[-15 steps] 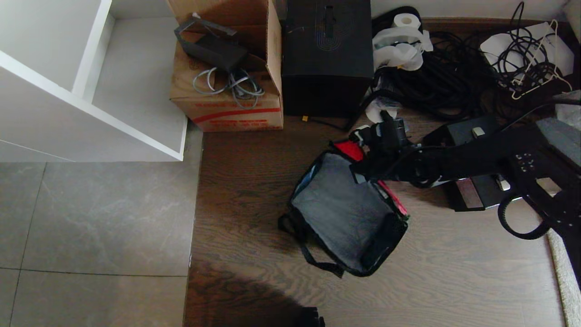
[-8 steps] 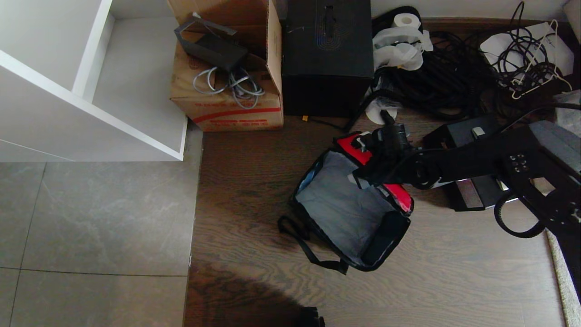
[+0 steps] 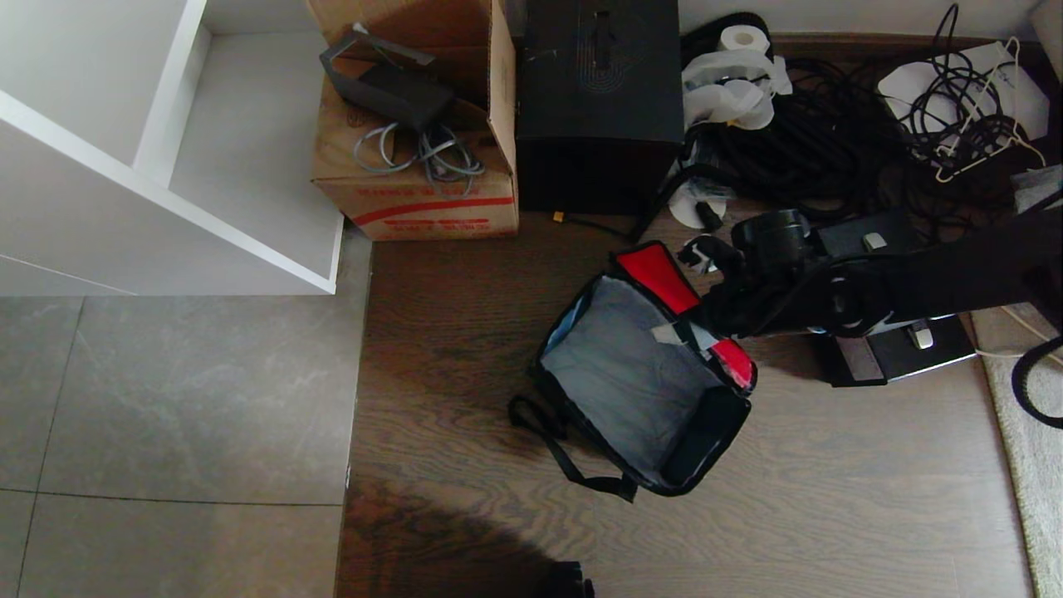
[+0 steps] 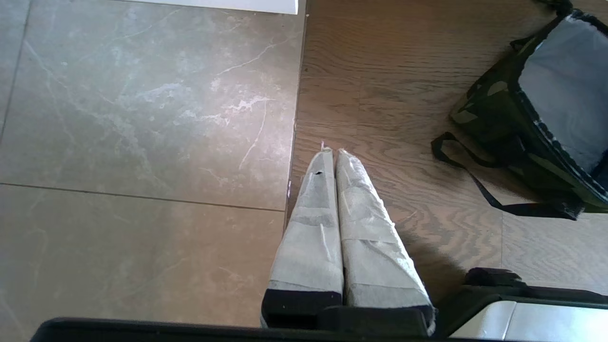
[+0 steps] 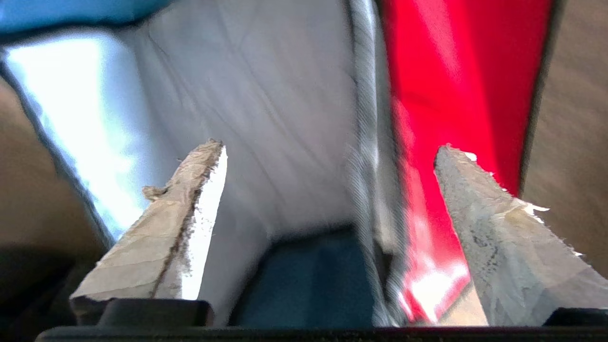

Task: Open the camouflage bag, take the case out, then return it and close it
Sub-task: Grip the handle again

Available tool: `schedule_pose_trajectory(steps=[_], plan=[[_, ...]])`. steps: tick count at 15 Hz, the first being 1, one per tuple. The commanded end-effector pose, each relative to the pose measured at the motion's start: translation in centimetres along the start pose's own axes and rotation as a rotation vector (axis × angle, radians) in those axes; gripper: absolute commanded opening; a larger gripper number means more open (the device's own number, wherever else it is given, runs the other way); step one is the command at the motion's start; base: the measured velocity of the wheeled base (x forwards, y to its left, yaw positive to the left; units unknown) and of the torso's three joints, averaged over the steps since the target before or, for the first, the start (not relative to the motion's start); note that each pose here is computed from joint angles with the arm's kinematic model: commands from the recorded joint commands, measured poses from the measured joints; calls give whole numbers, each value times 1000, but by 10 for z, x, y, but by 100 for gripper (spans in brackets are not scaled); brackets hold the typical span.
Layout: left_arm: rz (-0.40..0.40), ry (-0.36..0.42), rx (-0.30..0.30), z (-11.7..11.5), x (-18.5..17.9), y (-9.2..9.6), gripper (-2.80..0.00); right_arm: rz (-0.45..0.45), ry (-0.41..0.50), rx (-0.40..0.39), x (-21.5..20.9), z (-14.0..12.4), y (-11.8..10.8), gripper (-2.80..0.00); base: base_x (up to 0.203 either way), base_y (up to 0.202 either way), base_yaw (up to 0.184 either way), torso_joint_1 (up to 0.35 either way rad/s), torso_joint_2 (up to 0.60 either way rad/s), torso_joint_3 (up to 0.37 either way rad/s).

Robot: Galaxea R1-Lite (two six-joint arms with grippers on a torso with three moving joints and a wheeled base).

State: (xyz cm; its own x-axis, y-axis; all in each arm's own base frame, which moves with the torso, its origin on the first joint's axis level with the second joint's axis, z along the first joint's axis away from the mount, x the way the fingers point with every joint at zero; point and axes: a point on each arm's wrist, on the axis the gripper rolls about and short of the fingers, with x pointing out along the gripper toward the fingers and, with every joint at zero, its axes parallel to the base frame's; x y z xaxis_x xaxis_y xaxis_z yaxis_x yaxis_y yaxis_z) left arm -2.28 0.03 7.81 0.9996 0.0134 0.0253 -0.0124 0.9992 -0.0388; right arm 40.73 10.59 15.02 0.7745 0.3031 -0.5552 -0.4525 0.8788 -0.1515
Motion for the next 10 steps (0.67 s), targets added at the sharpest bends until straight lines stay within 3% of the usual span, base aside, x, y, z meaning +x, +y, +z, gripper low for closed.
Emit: schedule_pose_trajectory(steps=[1, 2, 3, 4, 7, 8, 9, 10], plan=[[2, 8, 0, -3, 1, 0, -280, -64, -52, 15, -32, 9, -29, 0, 0, 0, 0, 0, 0, 0], [2, 8, -1, -3, 1, 0, -280, -71, -51, 12, -35, 9, -32, 0, 0, 0, 0, 0, 0, 0], [1, 8, 0, -3, 1, 0, -280, -119, -51, 20, -47, 8, -50, 0, 0, 0, 0, 0, 0, 0], [1, 8, -1, -3, 1, 0, -280, -203, -44, 21, -60, 6, -73, 0, 0, 0, 0, 0, 0, 0], [2, 8, -1, -3, 1, 0, -280, -467, -7, 28, -84, 8, -104, 0, 0, 0, 0, 0, 0, 0], [2, 8, -1, -3, 1, 0, -280, -475, -10, 26, -85, 9, -105, 0, 0, 0, 0, 0, 0, 0], [2, 8, -1, -3, 1, 0, -280, -517, 13, 4, -90, 6, -109, 0, 0, 0, 0, 0, 0, 0], [1, 8, 0, -3, 1, 0, -280, -627, 88, -56, -96, 0, -118, 0, 0, 0, 0, 0, 0, 0]])
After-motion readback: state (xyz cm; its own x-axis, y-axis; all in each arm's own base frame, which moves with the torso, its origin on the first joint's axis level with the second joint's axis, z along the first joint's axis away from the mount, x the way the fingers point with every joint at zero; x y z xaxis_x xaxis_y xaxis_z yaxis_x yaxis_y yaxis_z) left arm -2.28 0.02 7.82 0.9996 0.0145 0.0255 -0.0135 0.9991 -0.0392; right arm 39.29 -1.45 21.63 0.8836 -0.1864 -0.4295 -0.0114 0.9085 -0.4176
